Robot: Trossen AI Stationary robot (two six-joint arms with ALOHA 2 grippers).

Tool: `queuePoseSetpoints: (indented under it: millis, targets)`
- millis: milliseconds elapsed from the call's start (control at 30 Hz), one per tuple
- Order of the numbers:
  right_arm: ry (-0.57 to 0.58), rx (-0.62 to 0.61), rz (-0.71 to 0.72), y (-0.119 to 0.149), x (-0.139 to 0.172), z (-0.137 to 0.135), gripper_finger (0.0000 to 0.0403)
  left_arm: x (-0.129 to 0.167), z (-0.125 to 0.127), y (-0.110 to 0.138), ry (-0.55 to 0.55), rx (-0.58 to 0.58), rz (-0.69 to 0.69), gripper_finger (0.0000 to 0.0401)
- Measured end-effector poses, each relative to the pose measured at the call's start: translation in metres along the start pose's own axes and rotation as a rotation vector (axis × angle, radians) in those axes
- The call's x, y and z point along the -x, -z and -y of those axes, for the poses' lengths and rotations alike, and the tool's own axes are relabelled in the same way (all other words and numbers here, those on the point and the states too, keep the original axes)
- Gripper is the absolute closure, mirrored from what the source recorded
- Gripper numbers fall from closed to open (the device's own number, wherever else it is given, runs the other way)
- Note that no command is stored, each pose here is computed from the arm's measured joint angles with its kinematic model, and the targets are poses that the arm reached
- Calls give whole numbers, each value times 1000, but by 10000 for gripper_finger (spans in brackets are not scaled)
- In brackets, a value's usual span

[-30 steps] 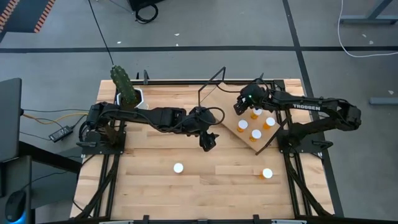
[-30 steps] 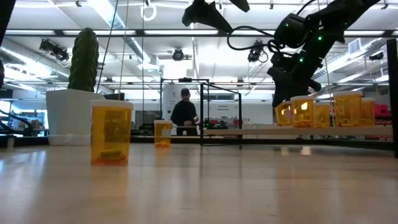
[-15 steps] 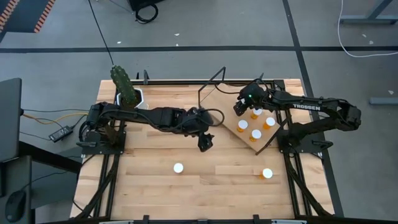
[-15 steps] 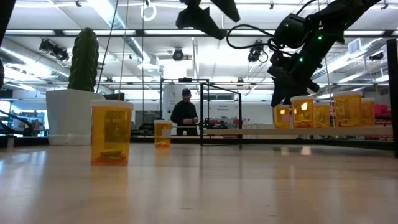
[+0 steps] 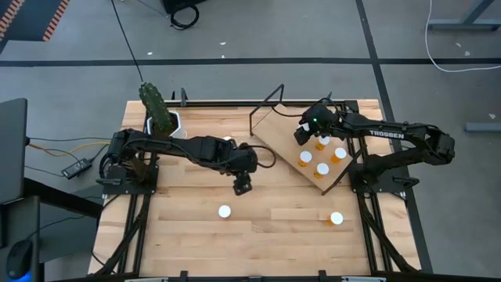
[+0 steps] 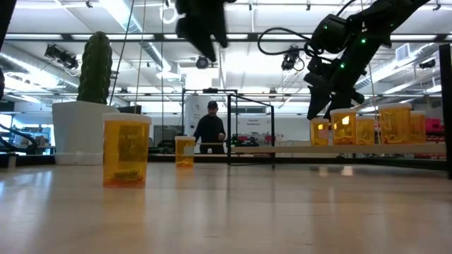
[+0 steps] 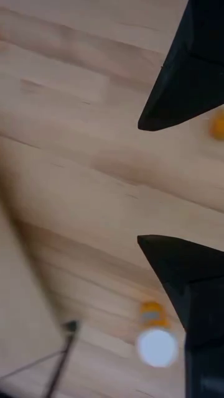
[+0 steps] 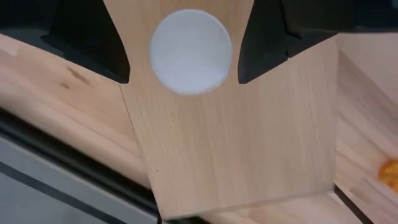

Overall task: Pick and place medicine bottles onto shelf by color
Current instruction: Put the orange pill bottle on the shelf aligned with the middle left orange pill bottle

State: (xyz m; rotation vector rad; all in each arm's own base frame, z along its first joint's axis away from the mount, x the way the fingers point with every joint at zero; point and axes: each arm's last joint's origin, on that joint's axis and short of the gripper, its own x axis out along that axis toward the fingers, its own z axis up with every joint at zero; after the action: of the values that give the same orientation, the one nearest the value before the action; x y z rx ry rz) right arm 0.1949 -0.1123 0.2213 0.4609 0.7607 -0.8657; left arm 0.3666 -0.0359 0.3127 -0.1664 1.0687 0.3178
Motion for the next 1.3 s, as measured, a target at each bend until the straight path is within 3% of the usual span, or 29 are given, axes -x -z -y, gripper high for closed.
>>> queuePoseSetpoints:
  millis: [400,567,700,800,967,1167,1300]
  targets:
    - [20,14,5,-32,33,-7,95,3,6,34,-64,-124,-212,108]
    - [-122,-24,35,-51,57,-24,95,-10,14,58,-76,-177,-284,108]
    - [-210,-1,60,-58,78,-41,95,-15,25,65,21,-176,-299,108]
    - [-222,8,60,-58,89,-49,95,-15,33,65,100,-110,-299,108]
    - [-212,-42,-3,-47,95,-57,95,-15,37,64,86,163,-286,108]
    - [-221,-94,-99,-28,104,-69,95,-16,39,66,61,310,-297,108]
    - [-249,-139,-137,-17,111,-80,95,-26,47,72,67,318,-301,108]
